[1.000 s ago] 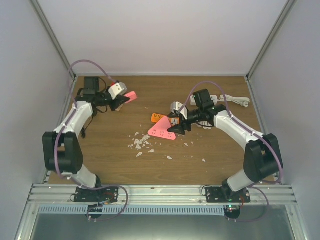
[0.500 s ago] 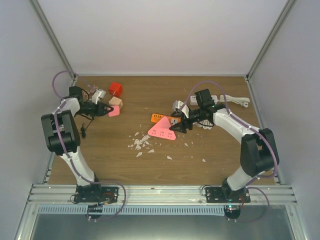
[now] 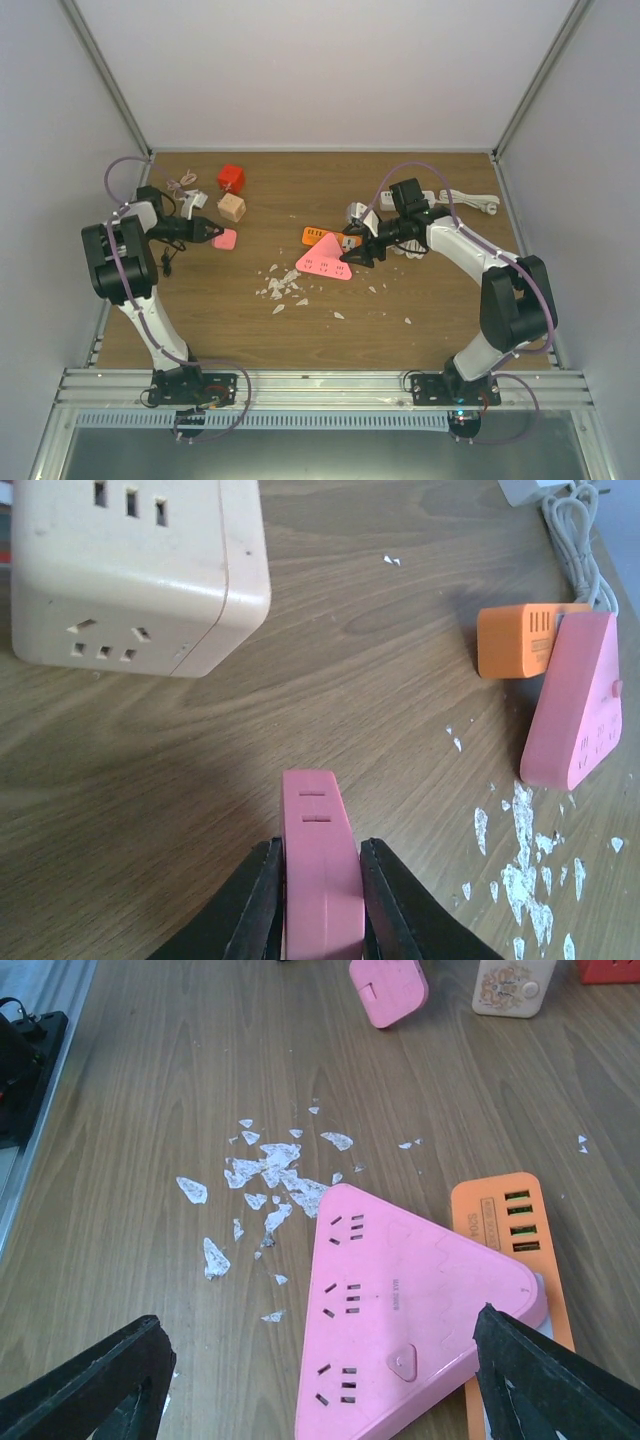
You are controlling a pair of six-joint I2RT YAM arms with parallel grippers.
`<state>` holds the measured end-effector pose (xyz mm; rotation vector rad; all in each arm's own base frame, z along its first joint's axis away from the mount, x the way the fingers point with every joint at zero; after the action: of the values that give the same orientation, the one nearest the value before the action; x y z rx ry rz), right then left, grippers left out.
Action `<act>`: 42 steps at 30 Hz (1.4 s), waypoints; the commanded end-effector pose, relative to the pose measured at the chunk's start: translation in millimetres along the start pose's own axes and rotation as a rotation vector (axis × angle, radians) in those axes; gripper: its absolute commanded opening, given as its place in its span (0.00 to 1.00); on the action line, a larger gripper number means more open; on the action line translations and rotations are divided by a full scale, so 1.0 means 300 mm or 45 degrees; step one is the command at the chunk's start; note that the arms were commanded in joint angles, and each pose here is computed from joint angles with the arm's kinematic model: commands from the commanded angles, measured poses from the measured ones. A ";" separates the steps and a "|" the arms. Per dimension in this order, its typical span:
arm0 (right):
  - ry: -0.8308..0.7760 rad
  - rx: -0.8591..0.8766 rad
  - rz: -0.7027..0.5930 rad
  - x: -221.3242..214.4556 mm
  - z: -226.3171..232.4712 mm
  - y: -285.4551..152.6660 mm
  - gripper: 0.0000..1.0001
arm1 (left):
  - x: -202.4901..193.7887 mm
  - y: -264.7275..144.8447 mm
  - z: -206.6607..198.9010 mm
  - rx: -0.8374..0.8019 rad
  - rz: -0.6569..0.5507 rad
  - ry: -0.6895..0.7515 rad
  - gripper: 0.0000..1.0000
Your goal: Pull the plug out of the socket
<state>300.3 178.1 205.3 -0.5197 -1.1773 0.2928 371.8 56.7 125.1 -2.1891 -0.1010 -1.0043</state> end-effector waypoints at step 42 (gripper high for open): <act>-0.451 -0.385 0.233 -0.034 -0.275 0.001 0.96 | 0.165 0.131 -0.283 -0.136 0.024 0.447 0.81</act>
<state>358.9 154.4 173.5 -0.8324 -1.4514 0.3689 369.8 -18.0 164.2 -2.0921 0.1114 -1.2885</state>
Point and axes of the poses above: each gripper's point midway between its finger pads, its own y axis out along the fingers, its own z axis along the line the jaws close on, x = y × z, the point moved 9 cm from there along -y, back along the fingers, and after that the axes turned 12 degrees about y, right-handed, at the moved point
